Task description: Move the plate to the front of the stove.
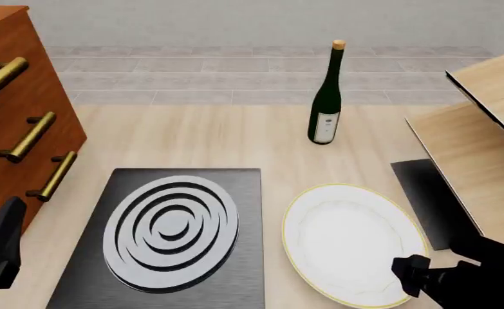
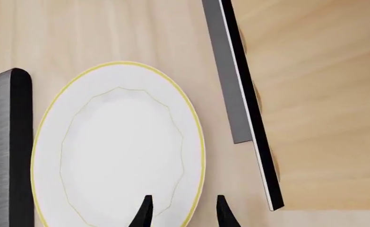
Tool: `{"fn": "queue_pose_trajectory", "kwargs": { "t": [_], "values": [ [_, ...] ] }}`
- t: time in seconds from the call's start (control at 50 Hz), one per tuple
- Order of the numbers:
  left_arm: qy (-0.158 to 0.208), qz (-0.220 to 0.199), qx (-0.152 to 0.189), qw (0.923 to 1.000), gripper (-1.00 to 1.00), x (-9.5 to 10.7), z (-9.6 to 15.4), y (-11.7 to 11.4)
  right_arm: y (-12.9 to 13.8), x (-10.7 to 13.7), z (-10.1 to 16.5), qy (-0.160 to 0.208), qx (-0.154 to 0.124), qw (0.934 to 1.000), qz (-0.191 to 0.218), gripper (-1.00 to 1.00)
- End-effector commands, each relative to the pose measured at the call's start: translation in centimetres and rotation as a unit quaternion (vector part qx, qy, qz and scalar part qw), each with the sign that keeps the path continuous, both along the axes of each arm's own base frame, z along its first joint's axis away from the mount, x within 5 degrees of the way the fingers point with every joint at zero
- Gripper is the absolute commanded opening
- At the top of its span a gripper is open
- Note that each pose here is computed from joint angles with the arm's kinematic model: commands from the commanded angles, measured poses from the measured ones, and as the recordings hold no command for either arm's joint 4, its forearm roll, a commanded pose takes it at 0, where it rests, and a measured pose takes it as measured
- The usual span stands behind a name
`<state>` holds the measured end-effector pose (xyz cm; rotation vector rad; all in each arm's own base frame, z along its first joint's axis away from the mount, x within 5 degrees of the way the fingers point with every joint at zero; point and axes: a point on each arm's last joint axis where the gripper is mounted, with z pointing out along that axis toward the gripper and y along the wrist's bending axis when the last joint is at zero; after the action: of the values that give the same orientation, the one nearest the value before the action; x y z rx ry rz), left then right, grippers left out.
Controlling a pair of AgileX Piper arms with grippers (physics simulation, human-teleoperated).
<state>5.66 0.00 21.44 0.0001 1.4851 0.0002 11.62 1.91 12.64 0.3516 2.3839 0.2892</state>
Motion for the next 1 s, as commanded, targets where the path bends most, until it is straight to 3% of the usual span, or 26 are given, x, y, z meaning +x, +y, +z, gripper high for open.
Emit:
{"fn": "queue_pose_trajectory", "kwargs": {
  "t": [0.02, 0.46, 0.48, 1.0],
  "values": [
    [0.000, 0.000, 0.000, 1.0000, 1.00, 0.0, 0.0, 0.0, 0.3, 0.4, -0.5, 0.006, 0.005, 1.0000, 0.003, 1.00],
    [0.000, 0.000, 0.000, 1.0000, 1.00, 0.0, 0.0, 0.0, 0.6, 0.9, -1.2, 0.013, 0.009, 0.9999, 0.005, 1.00],
    [0.000, 0.000, 0.000, 1.0000, 1.00, 0.0, 0.0, 0.0, 0.3, 0.9, -1.1, 0.010, 0.003, 0.9999, -0.001, -1.00],
    [0.000, 0.000, 0.000, 1.0000, 1.00, 0.0, 0.0, 0.0, -0.4, -0.6, 1.3, -0.038, 0.002, 0.9992, -0.009, -1.00]
  ]
}}
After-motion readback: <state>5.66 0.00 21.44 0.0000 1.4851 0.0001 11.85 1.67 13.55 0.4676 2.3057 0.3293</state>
